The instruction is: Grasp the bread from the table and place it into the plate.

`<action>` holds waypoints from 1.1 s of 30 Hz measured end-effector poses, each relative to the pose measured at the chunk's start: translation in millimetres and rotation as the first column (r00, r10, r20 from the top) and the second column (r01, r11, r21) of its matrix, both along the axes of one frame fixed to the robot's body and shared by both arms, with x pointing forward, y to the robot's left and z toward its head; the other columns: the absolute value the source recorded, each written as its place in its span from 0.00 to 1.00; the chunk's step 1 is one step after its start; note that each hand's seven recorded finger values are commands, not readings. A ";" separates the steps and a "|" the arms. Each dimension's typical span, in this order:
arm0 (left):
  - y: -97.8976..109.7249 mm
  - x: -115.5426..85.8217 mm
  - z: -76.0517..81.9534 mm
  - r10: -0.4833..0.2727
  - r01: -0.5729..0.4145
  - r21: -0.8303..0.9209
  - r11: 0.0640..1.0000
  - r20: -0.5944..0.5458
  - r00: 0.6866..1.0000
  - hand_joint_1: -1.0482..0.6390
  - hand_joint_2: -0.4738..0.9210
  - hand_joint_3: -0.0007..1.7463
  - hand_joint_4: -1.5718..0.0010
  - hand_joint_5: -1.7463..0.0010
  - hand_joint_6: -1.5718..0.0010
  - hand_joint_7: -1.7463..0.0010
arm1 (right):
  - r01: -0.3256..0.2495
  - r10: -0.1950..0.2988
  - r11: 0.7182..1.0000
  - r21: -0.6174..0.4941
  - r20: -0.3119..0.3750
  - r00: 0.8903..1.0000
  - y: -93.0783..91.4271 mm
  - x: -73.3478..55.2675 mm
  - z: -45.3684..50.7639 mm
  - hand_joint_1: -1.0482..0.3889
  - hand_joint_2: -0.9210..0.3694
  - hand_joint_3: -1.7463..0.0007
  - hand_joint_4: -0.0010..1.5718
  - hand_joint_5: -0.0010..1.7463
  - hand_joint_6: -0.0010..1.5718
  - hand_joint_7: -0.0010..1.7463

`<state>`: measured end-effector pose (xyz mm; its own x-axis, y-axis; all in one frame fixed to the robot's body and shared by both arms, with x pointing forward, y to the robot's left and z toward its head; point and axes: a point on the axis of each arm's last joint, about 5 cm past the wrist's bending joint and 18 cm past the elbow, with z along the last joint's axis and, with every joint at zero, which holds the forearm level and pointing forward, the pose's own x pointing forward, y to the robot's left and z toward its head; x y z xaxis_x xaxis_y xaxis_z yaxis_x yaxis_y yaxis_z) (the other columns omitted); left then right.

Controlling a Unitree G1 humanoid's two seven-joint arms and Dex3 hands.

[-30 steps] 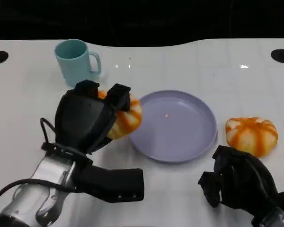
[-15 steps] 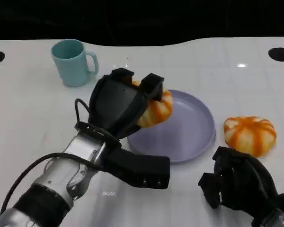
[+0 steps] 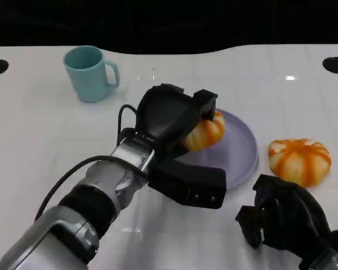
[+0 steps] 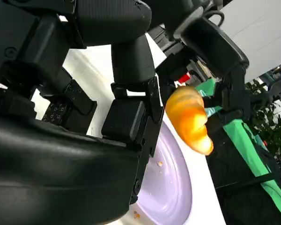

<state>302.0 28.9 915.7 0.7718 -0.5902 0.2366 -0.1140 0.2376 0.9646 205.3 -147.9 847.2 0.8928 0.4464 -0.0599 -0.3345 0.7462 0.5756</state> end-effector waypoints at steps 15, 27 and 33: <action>-6.0 1.6 4.4 0.017 0.016 0.272 0.962 -0.118 0.993 0.01 1.00 0.13 0.83 0.60 0.99 0.73 | -0.006 0.006 1.000 0.002 0.002 1.000 0.1 0.2 -0.2 0.00 0.68 0.16 0.90 0.86 0.94 0.64; -6.8 2.9 37.1 0.018 0.084 0.359 0.929 -0.272 0.962 0.00 1.00 0.18 0.96 0.56 1.00 0.75 | -0.007 0.007 1.000 0.003 -0.003 1.000 0.2 0.7 -1.2 0.00 0.68 0.15 0.90 0.86 0.94 0.64; 0.7 -0.8 49.9 -0.007 0.085 0.316 0.945 -0.240 0.971 0.00 1.00 0.14 0.93 0.55 1.00 0.72 | -0.008 0.008 1.000 0.003 -0.001 1.000 0.2 1.2 -1.0 0.00 0.68 0.15 0.90 0.87 0.94 0.64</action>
<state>301.2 29.6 965.6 0.7521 -0.6406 -0.1548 0.1261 -0.0906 0.9879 206.4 -147.7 846.2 0.8892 0.4537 -0.0592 -0.3400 0.7419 0.5779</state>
